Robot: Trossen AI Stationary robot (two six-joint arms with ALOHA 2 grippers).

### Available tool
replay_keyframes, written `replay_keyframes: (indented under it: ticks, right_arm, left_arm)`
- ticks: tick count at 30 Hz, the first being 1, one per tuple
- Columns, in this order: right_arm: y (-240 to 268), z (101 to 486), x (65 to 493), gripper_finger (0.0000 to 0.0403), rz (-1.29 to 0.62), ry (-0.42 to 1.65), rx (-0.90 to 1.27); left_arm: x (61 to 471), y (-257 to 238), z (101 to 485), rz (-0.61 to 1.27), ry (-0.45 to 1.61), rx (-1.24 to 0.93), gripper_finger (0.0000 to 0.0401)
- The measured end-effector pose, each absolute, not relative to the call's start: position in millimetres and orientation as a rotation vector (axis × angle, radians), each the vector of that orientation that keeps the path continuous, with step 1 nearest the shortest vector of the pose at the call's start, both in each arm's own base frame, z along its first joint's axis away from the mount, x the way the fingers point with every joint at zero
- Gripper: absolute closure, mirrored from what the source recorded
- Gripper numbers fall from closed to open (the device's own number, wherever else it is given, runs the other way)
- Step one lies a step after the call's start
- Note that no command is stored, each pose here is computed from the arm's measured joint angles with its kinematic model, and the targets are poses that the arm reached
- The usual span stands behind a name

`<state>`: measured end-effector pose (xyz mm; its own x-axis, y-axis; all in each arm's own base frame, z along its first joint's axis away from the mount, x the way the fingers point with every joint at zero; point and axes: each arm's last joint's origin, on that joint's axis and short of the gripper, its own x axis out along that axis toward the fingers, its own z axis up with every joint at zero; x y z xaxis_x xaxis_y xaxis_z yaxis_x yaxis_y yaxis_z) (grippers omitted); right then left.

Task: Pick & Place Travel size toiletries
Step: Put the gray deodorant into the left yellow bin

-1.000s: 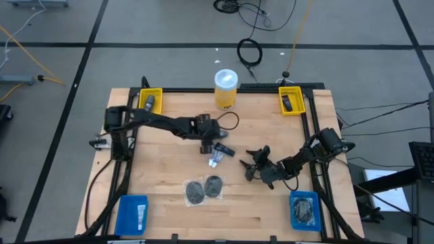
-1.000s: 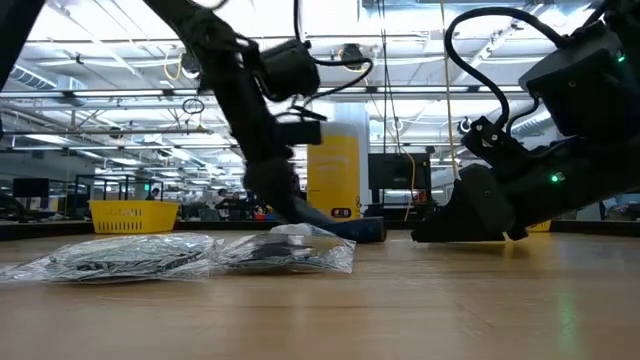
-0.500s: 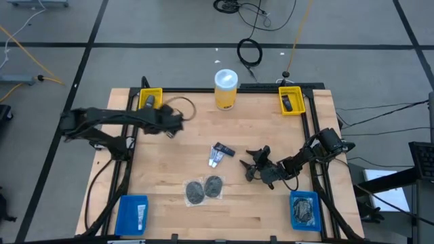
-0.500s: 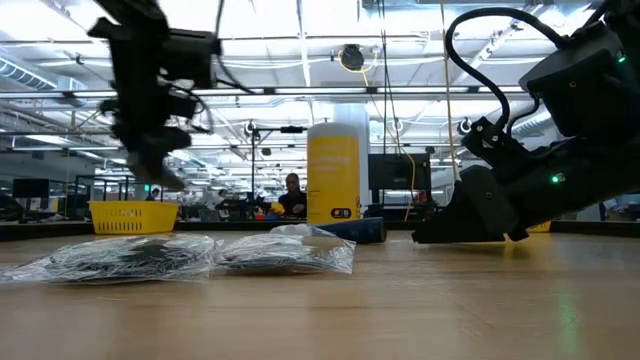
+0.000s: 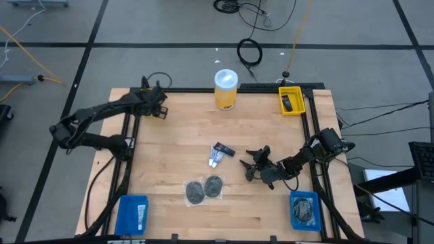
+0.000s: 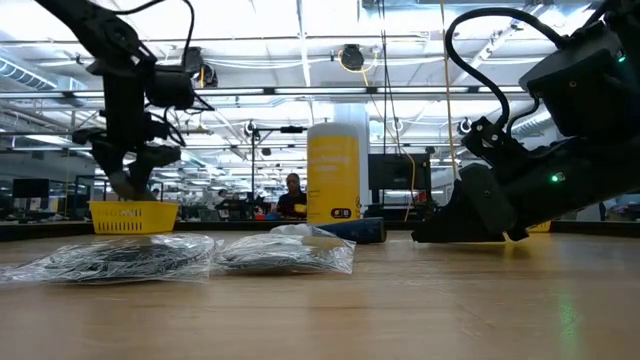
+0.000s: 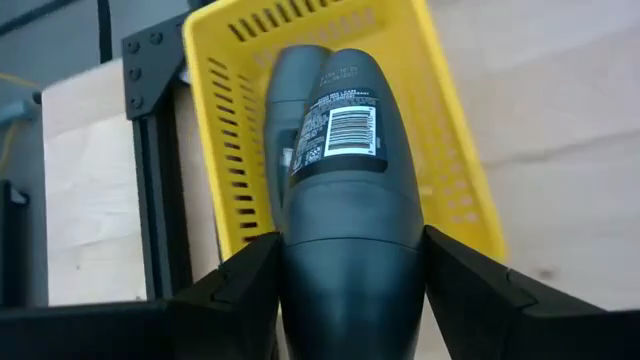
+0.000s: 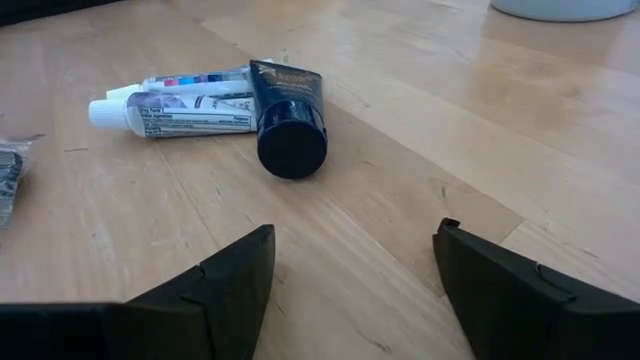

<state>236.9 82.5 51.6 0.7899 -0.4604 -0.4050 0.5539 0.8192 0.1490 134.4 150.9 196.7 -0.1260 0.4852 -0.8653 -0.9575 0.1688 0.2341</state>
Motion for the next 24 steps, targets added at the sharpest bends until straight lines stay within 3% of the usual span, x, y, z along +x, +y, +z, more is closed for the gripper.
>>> replay_keyframes:
  ticks: [17,24]
  right_arm:
    - [83,52,237,0.0138,-0.555,0.36,0.281]
    - [83,52,237,0.0138,-0.553,0.36,0.284]
  left_arm:
    - [127,170,198,1.268,0.963,-0.71,0.0193]
    - [120,173,191,1.279,0.959,-0.714,0.0146]
